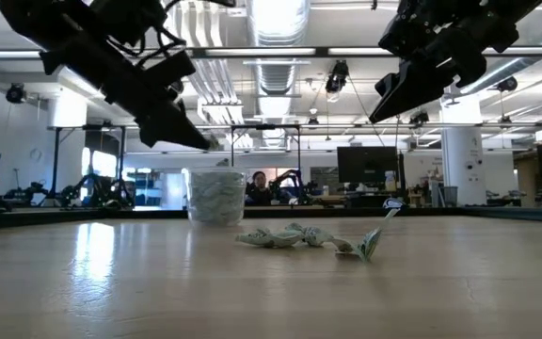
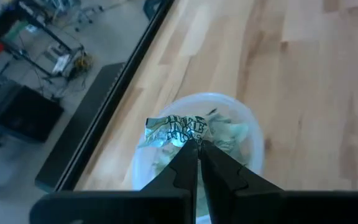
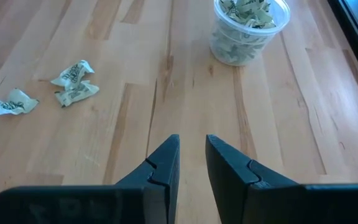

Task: Pick and place Stevia / Truvia into bins
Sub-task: Put the stevia packet into the transparent container

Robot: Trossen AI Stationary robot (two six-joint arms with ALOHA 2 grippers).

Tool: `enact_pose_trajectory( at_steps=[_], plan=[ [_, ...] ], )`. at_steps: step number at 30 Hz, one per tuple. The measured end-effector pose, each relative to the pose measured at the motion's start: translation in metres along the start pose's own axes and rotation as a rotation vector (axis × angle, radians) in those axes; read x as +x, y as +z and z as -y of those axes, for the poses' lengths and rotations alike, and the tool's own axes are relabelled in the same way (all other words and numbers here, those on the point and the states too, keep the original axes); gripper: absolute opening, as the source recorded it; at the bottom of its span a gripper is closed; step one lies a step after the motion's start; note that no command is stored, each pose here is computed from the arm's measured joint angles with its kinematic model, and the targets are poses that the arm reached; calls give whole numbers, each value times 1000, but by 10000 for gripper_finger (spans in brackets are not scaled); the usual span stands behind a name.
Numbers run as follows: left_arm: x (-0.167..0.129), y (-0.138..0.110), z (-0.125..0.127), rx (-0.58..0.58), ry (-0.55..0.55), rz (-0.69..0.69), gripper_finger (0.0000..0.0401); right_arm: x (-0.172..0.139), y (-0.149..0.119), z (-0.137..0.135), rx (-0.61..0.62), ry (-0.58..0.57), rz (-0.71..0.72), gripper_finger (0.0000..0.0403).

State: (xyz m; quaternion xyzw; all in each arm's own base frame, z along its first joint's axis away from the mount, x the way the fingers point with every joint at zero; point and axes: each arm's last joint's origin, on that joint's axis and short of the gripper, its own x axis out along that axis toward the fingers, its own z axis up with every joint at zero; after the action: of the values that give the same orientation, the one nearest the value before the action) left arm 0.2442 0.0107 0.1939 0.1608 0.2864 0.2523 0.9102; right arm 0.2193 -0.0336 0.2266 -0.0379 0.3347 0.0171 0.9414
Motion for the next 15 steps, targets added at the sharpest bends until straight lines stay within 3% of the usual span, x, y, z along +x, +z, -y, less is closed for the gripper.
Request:
enact_pose_trajectory(
  at_steps=[7, 15],
  plan=[
    [10, -4, -11, -32, -59, -18, 0, 0, -1, 0, 1, 1, -4, 68],
    [12, -5, -14, -38, -50, -23, 0, 0, -1, 0, 1, 0, -3, 68]
  ],
)
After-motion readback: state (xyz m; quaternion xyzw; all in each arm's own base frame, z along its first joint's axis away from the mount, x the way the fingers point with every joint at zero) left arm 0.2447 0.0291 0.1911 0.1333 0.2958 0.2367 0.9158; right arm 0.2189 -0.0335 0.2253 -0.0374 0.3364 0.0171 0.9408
